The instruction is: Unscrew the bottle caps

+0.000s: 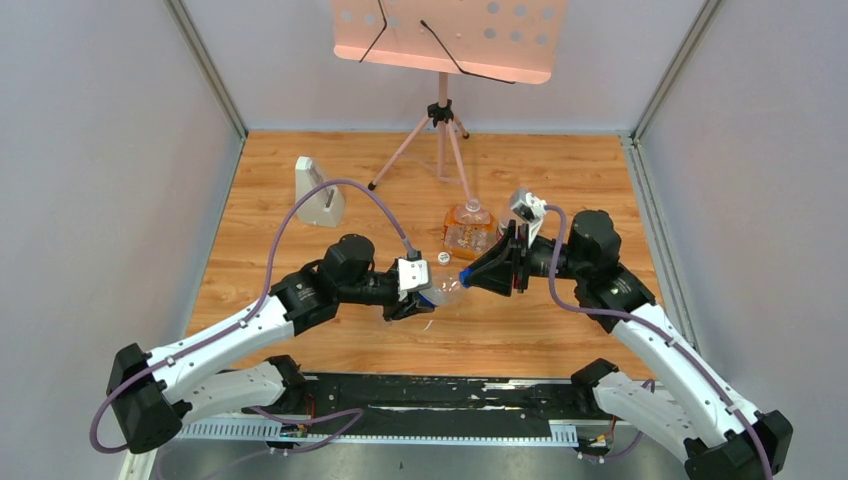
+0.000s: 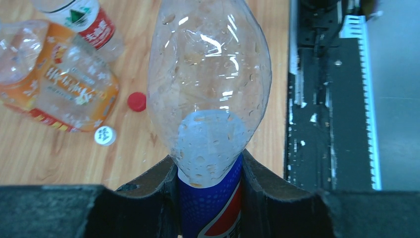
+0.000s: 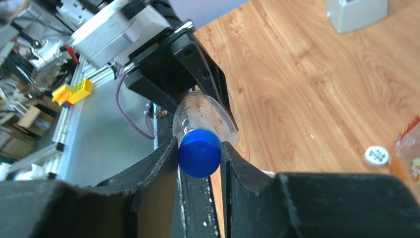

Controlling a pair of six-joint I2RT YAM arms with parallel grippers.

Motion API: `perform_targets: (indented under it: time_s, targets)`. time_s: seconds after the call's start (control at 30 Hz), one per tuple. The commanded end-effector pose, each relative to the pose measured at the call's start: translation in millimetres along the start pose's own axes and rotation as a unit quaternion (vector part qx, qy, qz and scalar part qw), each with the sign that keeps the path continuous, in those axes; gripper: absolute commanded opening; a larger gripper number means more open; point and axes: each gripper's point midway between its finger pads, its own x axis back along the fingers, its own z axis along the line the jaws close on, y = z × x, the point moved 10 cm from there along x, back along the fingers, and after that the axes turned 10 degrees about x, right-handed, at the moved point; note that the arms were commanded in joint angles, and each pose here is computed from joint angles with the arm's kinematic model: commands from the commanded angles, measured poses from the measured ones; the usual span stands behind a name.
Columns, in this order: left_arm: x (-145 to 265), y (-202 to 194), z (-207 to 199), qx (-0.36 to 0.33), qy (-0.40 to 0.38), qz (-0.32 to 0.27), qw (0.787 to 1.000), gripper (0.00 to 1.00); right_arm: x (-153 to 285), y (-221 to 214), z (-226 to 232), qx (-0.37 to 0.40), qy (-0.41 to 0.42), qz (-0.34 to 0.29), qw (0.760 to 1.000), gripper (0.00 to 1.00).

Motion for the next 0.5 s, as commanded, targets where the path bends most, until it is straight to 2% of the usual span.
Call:
perform_targets:
  time_s: [0.0,0.07,0.1,0.23,0.3,0.37,0.47]
  targets:
    - [12,39,-11,-0.003,-0.078,-0.07,0.994,0.0,4,0,10,0.123,0.053,-0.027,0.991,0.0]
    - [12,39,-14,-0.001,-0.1,-0.065,0.993,0.0,5,-1,11,0.139,0.055,-0.028,0.988,0.0]
    - [12,40,-13,0.0,-0.103,-0.064,0.993,0.0,5,-1,10,0.143,0.049,-0.029,0.988,0.08]
    - [10,34,-7,0.0,-0.067,-0.052,0.996,0.0,5,11,7,0.093,-0.017,-0.043,0.995,0.56]
    - [11,29,0,0.002,-0.018,-0.044,0.999,0.0,5,19,4,0.048,-0.069,-0.054,0.995,0.72]
    - [12,24,6,0.001,0.03,-0.037,0.999,0.0,5,27,4,0.007,-0.1,-0.062,0.993,0.78]
    - [13,18,13,-0.008,0.076,-0.037,0.996,0.0,4,34,3,-0.054,-0.131,-0.068,0.988,0.8]
